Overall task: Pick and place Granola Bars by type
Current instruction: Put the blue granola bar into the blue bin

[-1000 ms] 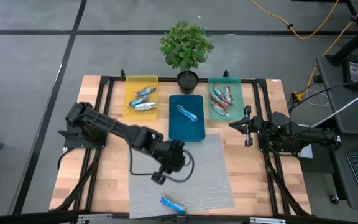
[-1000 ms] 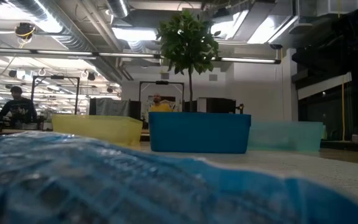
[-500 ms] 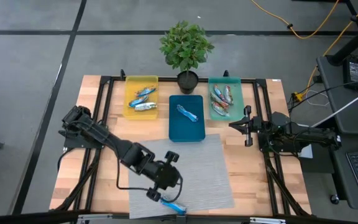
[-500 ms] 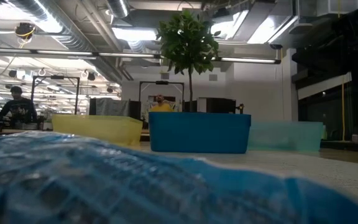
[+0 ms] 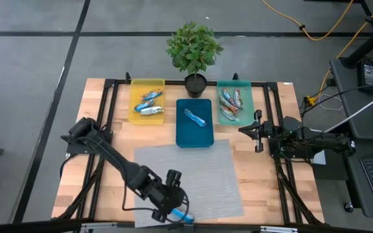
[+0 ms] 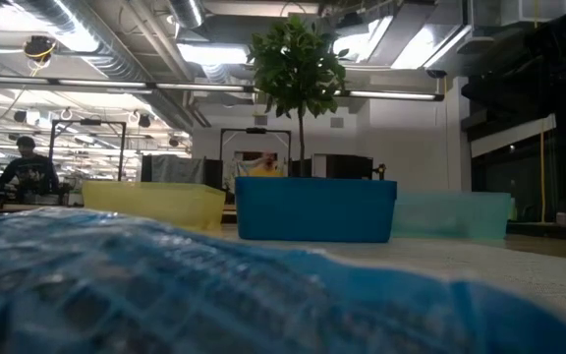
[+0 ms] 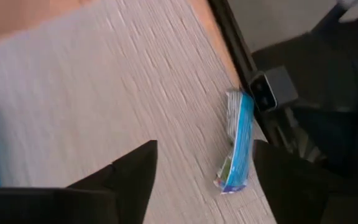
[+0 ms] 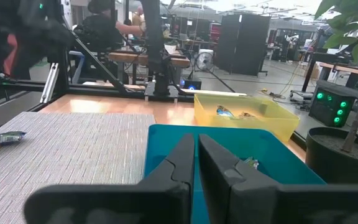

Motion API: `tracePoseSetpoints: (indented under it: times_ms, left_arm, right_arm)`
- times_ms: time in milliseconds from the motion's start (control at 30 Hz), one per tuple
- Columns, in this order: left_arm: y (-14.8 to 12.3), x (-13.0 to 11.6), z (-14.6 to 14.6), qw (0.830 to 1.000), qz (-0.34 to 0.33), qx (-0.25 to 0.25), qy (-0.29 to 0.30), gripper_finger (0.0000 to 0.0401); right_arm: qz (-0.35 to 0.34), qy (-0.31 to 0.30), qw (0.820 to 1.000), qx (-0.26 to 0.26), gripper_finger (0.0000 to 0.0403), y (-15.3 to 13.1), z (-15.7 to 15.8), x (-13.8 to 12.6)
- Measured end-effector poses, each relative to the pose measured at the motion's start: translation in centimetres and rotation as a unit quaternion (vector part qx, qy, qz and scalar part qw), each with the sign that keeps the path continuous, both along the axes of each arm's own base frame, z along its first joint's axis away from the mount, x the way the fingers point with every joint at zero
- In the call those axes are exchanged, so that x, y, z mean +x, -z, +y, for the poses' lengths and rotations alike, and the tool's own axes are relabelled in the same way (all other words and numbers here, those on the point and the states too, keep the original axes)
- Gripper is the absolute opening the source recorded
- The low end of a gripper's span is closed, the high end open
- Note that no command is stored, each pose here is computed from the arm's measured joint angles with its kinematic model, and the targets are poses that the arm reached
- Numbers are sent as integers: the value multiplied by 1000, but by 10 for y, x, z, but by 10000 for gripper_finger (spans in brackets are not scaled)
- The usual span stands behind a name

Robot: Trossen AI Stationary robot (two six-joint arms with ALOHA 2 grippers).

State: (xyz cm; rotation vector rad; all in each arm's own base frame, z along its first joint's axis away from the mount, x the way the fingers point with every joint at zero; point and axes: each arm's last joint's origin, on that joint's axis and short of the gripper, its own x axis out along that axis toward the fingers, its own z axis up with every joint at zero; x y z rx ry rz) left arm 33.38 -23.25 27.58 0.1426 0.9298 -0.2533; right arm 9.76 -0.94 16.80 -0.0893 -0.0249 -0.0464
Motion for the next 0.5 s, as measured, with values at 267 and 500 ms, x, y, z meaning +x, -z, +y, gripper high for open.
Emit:
tracePoseSetpoints:
  times_ms: [267, 500]
  left_arm:
    - [44, 10, -18, 999, 39, 23, 0, 287]
    - [61, 17, -27, 999, 51, -6, 2, 286]
  right_arm:
    - [0, 0, 1000, 0, 24, 0, 0, 0]
    - [0, 0, 1000, 0, 24, 0, 0, 0]
